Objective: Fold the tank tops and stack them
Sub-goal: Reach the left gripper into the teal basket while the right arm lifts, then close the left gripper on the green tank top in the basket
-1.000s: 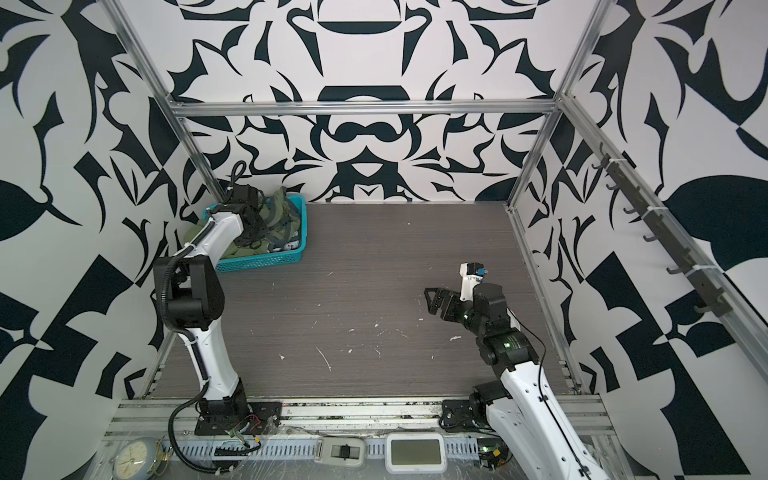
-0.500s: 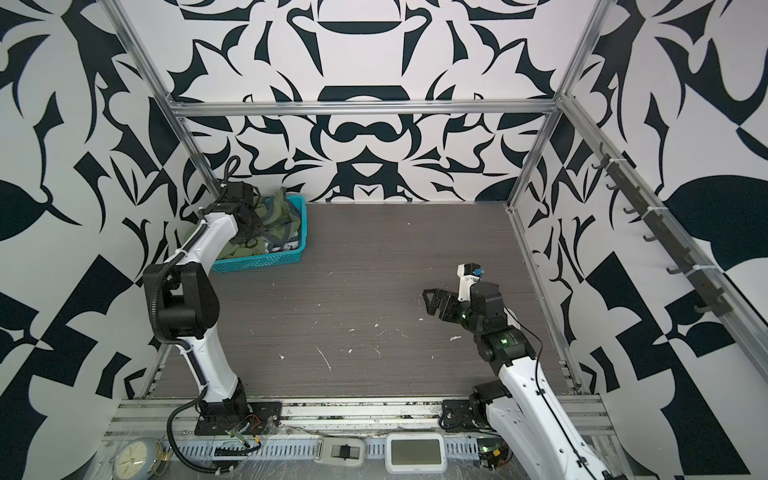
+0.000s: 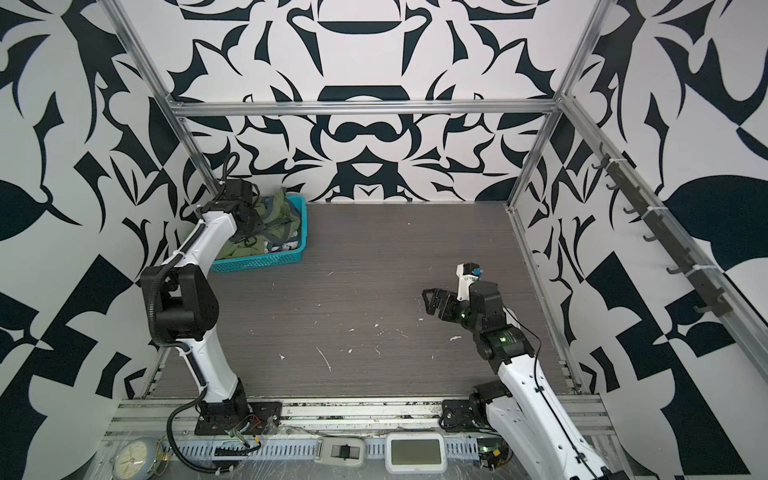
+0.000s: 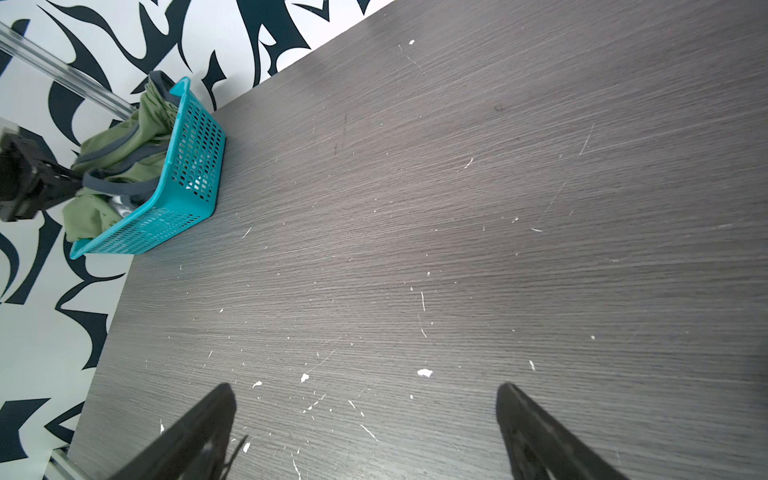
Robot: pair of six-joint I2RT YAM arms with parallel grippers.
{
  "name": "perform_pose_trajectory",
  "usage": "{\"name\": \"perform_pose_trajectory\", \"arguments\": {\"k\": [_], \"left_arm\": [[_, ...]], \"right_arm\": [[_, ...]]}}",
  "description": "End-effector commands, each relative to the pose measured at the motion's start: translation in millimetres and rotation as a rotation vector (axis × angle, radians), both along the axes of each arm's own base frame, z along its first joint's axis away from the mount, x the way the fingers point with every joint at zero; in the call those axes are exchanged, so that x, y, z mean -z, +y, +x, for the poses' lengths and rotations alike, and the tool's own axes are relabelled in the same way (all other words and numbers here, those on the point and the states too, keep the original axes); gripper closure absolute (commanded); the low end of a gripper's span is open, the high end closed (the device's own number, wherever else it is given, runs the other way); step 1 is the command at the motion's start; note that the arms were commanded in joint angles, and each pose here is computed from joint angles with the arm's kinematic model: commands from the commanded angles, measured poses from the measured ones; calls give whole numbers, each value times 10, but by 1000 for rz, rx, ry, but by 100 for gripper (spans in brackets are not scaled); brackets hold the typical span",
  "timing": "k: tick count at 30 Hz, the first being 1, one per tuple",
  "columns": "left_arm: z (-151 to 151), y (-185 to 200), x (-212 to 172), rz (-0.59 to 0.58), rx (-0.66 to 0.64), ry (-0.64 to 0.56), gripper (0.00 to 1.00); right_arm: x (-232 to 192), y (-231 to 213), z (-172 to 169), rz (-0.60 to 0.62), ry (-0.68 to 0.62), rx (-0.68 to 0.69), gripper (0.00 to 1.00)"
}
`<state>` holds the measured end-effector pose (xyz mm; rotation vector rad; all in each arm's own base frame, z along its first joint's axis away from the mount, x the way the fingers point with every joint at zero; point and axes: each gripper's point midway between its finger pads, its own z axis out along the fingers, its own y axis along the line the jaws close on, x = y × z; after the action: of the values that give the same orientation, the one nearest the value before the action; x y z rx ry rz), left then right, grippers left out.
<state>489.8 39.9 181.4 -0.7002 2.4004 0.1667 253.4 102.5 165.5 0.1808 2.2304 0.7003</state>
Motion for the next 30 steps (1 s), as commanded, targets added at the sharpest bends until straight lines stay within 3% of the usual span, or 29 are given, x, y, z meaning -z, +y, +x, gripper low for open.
{"name": "perform_pose_trajectory", "arguments": {"k": [1, 7, 14, 21, 25, 30], "left_arm": [[-100, 0, -662, 23, -8, -117, 92], [-104, -17, -969, 26, 3, -172, 93], [-43, -128, -780, -4, 47, -126, 90], [-82, -393, -379, -59, 136, 11, 65], [-222, -528, -348, 0, 155, 76, 45], [-343, -645, -279, 55, 167, 129, 33]], "right_arm": [[-83, 22, 48, 6, -37, -4, 0], [-63, 22, 49, 5, -33, -2, 1], [-24, 7, 43, 2, -26, 6, 0], [1, 6, 39, -2, -17, 4, 1], [8, 9, 42, -3, -14, 3, 0], [33, 14, 47, 1, -10, 4, 1]]}}
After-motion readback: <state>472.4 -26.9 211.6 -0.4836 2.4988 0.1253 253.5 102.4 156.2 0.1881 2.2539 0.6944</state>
